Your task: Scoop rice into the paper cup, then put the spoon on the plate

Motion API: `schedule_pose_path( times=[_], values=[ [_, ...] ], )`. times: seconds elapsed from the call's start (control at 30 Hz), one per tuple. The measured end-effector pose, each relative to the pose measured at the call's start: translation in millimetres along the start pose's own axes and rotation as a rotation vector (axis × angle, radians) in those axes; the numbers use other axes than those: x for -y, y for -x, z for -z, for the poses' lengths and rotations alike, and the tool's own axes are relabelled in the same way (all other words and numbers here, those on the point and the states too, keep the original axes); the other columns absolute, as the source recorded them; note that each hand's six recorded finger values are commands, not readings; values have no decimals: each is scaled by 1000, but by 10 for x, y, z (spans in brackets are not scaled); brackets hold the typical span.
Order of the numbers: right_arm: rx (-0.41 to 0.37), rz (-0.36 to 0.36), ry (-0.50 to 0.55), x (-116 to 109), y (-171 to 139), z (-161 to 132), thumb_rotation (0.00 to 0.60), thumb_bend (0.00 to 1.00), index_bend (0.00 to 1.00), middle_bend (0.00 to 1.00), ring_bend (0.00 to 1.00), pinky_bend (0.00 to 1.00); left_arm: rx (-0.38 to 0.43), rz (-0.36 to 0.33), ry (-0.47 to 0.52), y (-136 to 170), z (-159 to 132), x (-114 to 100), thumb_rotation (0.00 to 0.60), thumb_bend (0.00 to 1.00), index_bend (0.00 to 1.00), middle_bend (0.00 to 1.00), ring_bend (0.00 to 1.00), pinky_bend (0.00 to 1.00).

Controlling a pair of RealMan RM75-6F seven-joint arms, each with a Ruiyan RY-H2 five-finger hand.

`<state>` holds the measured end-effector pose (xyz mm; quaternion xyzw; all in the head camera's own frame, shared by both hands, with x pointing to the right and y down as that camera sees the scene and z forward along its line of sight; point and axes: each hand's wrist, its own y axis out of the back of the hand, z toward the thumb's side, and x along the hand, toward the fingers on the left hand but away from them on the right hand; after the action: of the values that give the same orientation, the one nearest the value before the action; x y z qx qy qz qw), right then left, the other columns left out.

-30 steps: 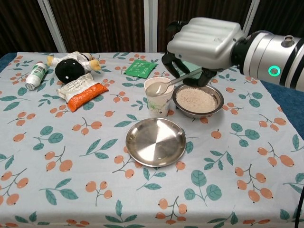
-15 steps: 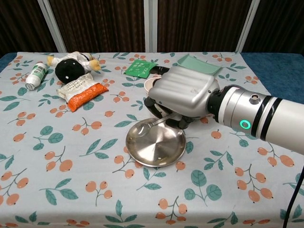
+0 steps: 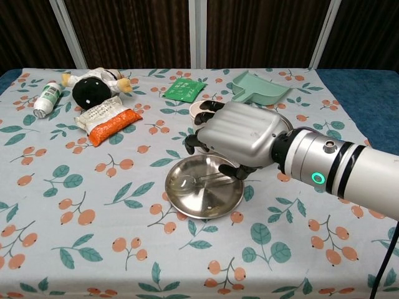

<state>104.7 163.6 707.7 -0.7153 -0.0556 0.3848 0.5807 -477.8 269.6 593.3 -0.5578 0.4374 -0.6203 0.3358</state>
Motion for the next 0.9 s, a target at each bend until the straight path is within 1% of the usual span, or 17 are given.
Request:
schedule_pose_path(
  times=[0.2, 0.33, 0.4, 0.47, 0.5, 0.57, 0.63, 0.7, 0.8, 0.83, 0.9],
  values=[
    [26, 71, 24, -221, -125, 127, 600, 327, 248, 318, 96, 0, 9, -7, -3, -37, -20, -26, 600, 41, 141, 86, 17, 0],
    [92, 122, 46, -385, -340, 401, 600, 327, 236, 290, 103, 0, 14, -6, -3, -53, -33, -24, 600, 41, 141, 86, 17, 0],
    [136, 131, 60, -422, -476, 565, 600, 327, 198, 258, 103, 15, 18, -4, -2, -65, -45, -16, 600, 41, 141, 85, 17, 0],
    [201, 136, 86, -439, -684, 779, 600, 327, 144, 222, 87, 39, 23, -4, 0, -81, -60, -11, 600, 41, 141, 85, 17, 0],
    [234, 137, 99, -436, -790, 876, 600, 327, 105, 192, 62, 42, 25, -4, 1, -91, -69, -8, 600, 41, 141, 86, 17, 0],
    [317, 140, 130, -407, -1072, 1106, 600, 327, 56, 149, 21, 21, 28, -3, 1, -105, -78, -3, 600, 41, 141, 86, 17, 0],
    [403, 145, 162, -360, -1381, 1301, 600, 327, 24, 119, 1, 2, 32, -2, 3, -122, -92, 2, 600, 41, 141, 86, 17, 0],
    [484, 156, 210, -292, -1690, 1426, 600, 327, 8, 103, 0, 0, 36, 2, 3, -137, -110, 16, 600, 40, 141, 86, 17, 0],
    [584, 168, 272, -191, -2111, 1531, 600, 327, 1, 95, 0, 0, 44, 4, 2, -163, -149, 25, 600, 41, 141, 86, 17, 0],
    [624, 171, 297, -147, -2295, 1560, 600, 327, 1, 94, 0, 0, 47, 3, 2, -171, -163, 24, 600, 41, 141, 86, 17, 0],
    [673, 171, 335, -85, -2542, 1581, 600, 327, 1, 92, 0, 0, 52, 0, 1, -188, -192, 20, 600, 41, 141, 86, 17, 0]
  ],
)
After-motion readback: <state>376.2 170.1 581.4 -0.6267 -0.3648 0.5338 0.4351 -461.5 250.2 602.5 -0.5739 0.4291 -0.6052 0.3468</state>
